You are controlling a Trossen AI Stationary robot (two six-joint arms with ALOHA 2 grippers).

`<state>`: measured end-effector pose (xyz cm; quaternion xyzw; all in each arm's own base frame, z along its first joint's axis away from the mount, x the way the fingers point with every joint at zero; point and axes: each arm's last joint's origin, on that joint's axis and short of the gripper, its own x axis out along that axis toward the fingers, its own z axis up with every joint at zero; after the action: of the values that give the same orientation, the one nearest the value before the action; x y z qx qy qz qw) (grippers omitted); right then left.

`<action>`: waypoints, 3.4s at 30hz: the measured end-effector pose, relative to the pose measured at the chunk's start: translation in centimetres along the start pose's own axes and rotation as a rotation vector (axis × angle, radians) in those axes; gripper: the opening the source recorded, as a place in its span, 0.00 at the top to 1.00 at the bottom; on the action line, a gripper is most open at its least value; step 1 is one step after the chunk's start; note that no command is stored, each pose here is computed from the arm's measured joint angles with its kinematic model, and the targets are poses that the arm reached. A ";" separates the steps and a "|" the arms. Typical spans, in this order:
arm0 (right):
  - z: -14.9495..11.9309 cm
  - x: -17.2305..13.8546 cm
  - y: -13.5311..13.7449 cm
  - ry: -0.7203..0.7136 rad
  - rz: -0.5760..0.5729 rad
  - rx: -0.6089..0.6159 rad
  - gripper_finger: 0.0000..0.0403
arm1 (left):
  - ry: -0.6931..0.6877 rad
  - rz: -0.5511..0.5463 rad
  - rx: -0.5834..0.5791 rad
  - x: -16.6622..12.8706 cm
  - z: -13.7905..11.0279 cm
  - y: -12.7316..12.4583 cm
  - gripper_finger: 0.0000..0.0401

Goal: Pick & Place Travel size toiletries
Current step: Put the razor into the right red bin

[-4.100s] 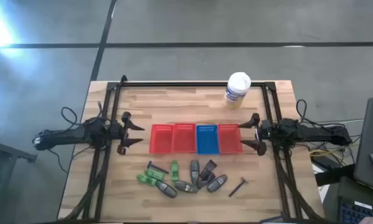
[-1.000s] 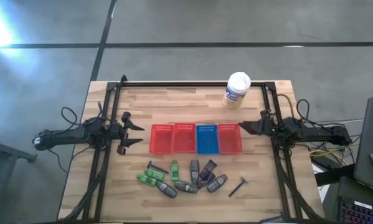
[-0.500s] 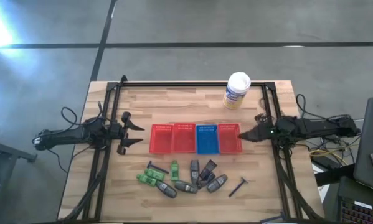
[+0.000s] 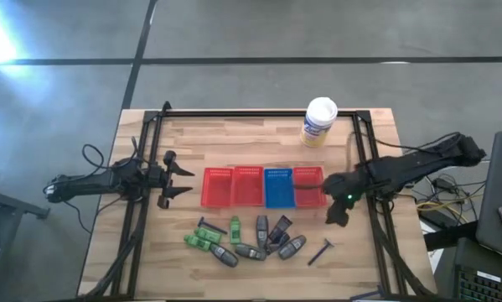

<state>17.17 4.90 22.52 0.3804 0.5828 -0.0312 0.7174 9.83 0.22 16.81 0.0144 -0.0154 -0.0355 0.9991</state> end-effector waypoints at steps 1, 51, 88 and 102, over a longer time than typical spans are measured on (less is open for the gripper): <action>0.2 0.3 0.2 0.032 -0.038 0.015 0.20 | 0.000 0.000 0.000 0.0 0.0 0.0 0.46; -2.4 15.7 9.9 -0.011 -0.310 1.127 0.64 | 0.001 0.000 0.000 0.0 0.0 0.0 0.46; -2.2 15.4 9.0 -0.104 -0.444 1.151 0.42 | 0.001 0.000 0.000 0.0 0.0 0.0 0.46; -2.2 15.9 8.4 -0.137 -0.412 1.112 0.77 | 0.001 0.000 0.000 0.0 0.0 0.0 0.46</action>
<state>24.61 18.46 13.06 0.5751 0.4932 -0.4947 0.4258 9.83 0.22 16.80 0.0144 -0.0148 -0.0355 0.9992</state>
